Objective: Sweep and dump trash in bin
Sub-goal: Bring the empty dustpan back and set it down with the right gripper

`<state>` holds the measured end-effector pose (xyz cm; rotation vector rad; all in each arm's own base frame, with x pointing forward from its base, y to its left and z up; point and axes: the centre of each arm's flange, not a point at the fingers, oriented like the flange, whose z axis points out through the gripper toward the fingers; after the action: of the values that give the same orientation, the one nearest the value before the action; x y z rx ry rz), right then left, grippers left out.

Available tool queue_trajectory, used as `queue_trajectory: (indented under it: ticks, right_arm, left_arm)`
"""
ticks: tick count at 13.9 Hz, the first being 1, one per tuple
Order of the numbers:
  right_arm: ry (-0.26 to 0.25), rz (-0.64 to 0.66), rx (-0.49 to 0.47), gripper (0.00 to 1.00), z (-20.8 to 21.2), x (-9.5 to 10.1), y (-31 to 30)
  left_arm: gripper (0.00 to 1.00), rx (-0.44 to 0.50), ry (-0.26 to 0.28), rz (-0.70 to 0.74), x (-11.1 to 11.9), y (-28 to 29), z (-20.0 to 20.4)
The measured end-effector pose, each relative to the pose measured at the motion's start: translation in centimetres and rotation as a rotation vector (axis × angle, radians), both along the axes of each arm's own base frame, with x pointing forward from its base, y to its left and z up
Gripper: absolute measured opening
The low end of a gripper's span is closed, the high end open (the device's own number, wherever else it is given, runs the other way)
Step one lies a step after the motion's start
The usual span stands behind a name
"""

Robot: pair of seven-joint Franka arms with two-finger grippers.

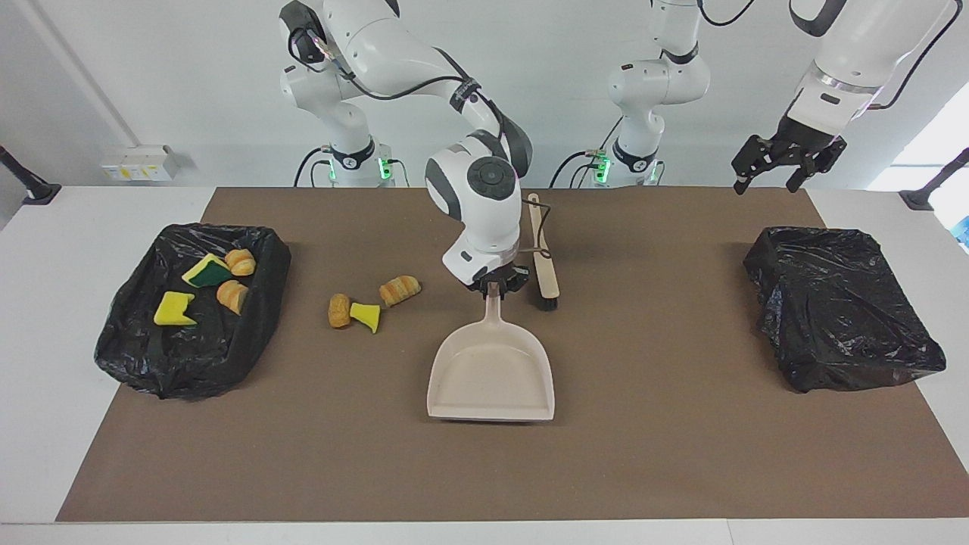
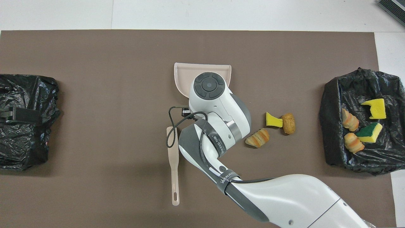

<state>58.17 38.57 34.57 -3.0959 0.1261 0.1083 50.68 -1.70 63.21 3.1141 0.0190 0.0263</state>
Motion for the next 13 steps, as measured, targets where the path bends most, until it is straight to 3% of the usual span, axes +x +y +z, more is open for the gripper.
queue_trajectory:
  ticks: [1,3,6,9,13]
  right_arm:
    - [-0.001,-0.003,0.003,0.43,0.2,0.0,0.1]
    - [0.001,-0.009,0.004,0.67,1.0,-0.2,0.4]
    - [0.046,0.015,-0.034,0.99,3.2,-2.0,0.8]
    - [0.056,0.029,-0.054,1.00,7.8,-4.3,0.1]
    - [0.097,0.013,-0.014,1.00,10.9,-10.1,-1.8]
  left_arm:
    - [1.00,0.000,0.000,0.000,0.0,0.0,0.0]
    - [1.00,0.000,-0.001,0.000,0.0,0.0,-0.1]
    - [1.00,-0.001,-0.024,0.000,0.4,-0.1,-0.2]
    - [1.00,-0.001,-0.043,-0.001,1.0,-0.1,-0.6]
    - [1.00,-0.004,-0.068,-0.023,1.8,-1.5,-1.6]
